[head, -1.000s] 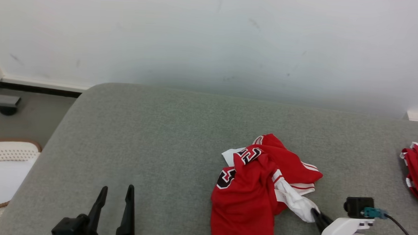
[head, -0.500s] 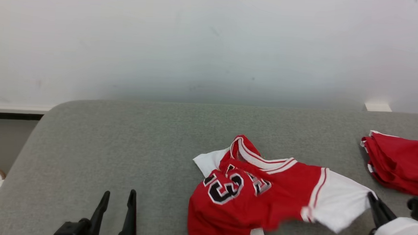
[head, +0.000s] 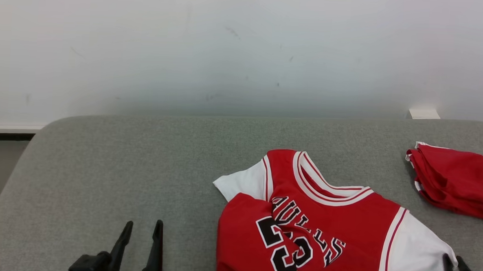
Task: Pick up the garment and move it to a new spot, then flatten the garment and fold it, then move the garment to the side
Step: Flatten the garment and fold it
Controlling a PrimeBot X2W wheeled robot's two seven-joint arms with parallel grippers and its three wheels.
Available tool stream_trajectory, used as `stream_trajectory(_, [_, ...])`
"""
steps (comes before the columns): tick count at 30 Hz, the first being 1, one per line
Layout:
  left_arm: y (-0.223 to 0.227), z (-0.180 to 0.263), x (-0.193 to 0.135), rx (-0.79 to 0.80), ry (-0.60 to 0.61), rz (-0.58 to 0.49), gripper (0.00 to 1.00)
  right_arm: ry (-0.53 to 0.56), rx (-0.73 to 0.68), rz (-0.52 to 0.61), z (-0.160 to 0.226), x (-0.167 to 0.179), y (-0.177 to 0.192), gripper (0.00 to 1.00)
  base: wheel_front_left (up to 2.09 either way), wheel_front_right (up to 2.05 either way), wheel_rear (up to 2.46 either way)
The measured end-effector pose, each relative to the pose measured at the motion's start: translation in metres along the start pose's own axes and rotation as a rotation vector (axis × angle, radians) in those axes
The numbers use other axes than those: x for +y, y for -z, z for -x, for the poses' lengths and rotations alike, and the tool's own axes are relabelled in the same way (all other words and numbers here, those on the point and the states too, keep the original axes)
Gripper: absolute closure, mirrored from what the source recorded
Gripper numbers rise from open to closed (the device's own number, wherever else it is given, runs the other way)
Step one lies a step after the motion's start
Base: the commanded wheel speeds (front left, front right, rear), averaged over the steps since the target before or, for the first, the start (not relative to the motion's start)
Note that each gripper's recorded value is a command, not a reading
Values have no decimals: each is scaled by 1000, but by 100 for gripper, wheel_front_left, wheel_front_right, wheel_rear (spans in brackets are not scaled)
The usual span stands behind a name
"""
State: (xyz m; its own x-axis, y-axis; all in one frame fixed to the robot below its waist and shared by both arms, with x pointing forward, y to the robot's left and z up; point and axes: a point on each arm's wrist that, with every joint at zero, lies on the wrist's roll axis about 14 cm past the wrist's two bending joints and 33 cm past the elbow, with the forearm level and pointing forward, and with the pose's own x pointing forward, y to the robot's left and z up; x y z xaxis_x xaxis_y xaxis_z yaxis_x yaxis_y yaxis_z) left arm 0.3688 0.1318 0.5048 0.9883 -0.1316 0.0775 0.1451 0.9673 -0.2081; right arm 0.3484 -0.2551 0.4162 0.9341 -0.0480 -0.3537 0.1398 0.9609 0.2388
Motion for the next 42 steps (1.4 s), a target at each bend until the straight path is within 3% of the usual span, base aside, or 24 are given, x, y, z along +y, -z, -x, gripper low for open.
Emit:
stream_trajectory(10, [-6, 5, 3, -18, -10, -4, 0, -86, -156, 49, -4, 41, -38, 0, 0, 0, 0])
stream_trajectory(16, [-10, 11, 9, -29, -25, -6, 0, -275, -182, 28, -11, 113, -58, 0, 0, 0, 0])
stream_trajectory(23, [-17, 25, 33, -48, -108, -10, 0, -449, -179, 89, -39, 179, -88, 0, 0, 0, 0])
stream_trajectory(27, [-14, 39, 54, -37, -184, -9, 0, -505, -91, 110, -64, 211, -81, 0, 0, 0, 0])
stream_trajectory(32, [-18, 43, 73, -43, -248, -16, 0, -492, 19, 154, -105, 222, -72, 0, 0, 0, 0])
stream_trajectory(42, [-7, 47, 98, 2, -333, -30, 0, -424, 427, 177, -147, 220, 7, 0, 0, 0, 0])
